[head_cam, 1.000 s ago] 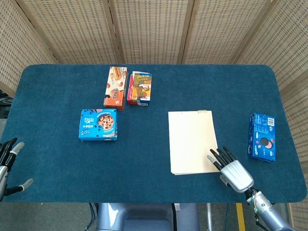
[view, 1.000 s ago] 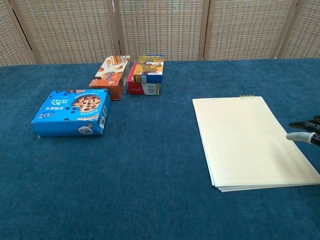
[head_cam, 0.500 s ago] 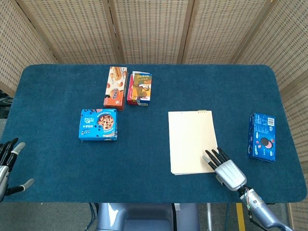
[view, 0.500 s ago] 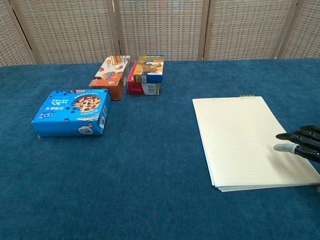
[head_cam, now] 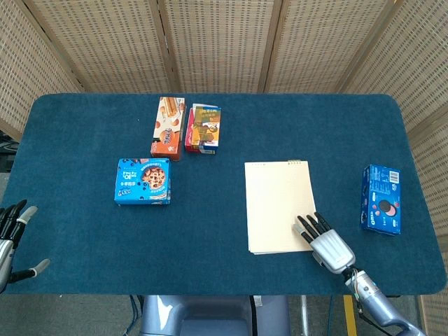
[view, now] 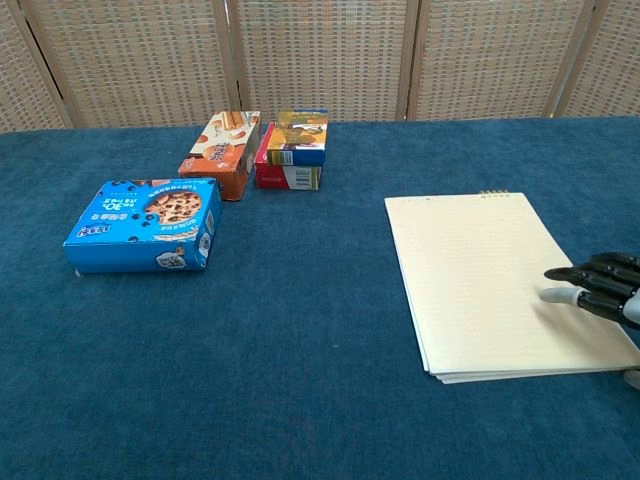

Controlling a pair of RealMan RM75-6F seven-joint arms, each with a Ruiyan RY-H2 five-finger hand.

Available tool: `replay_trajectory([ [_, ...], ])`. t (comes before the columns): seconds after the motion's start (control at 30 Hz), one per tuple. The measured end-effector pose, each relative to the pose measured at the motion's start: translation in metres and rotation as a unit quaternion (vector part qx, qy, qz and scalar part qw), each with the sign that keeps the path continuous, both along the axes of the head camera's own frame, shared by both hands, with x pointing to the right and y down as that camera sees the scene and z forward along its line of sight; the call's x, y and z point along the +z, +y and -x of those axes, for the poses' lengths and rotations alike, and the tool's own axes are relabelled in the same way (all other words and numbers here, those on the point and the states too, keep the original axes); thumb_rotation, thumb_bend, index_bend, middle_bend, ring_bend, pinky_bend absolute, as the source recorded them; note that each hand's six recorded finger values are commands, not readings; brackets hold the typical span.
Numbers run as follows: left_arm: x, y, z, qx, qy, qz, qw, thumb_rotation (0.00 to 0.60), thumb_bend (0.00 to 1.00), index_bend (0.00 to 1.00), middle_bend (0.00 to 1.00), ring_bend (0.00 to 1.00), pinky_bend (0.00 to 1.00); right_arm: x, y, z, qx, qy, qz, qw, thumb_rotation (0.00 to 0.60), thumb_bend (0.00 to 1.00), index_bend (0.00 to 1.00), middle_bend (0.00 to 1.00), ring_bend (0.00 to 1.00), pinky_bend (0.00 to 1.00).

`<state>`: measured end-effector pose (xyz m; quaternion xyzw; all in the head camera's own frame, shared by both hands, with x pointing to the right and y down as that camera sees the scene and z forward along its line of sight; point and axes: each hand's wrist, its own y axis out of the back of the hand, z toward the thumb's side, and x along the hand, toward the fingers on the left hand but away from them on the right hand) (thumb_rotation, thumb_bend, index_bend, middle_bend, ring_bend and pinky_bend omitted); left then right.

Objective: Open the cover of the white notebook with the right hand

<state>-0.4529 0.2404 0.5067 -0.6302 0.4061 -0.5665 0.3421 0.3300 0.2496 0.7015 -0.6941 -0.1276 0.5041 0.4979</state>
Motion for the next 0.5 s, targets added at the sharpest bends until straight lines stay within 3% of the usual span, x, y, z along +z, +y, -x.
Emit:
replay_trajectory([
  [0.5, 0.001, 0.0, 0.0, -0.001, 0.0, 0.002, 1.0, 0.6, 0.0, 0.0, 0.0, 0.0, 0.0, 0.004, -0.013, 0.006, 0.024, -0.01, -0.009, 0.9996, 0.6, 0.45, 0.01, 0.0, 0.0, 0.0],
])
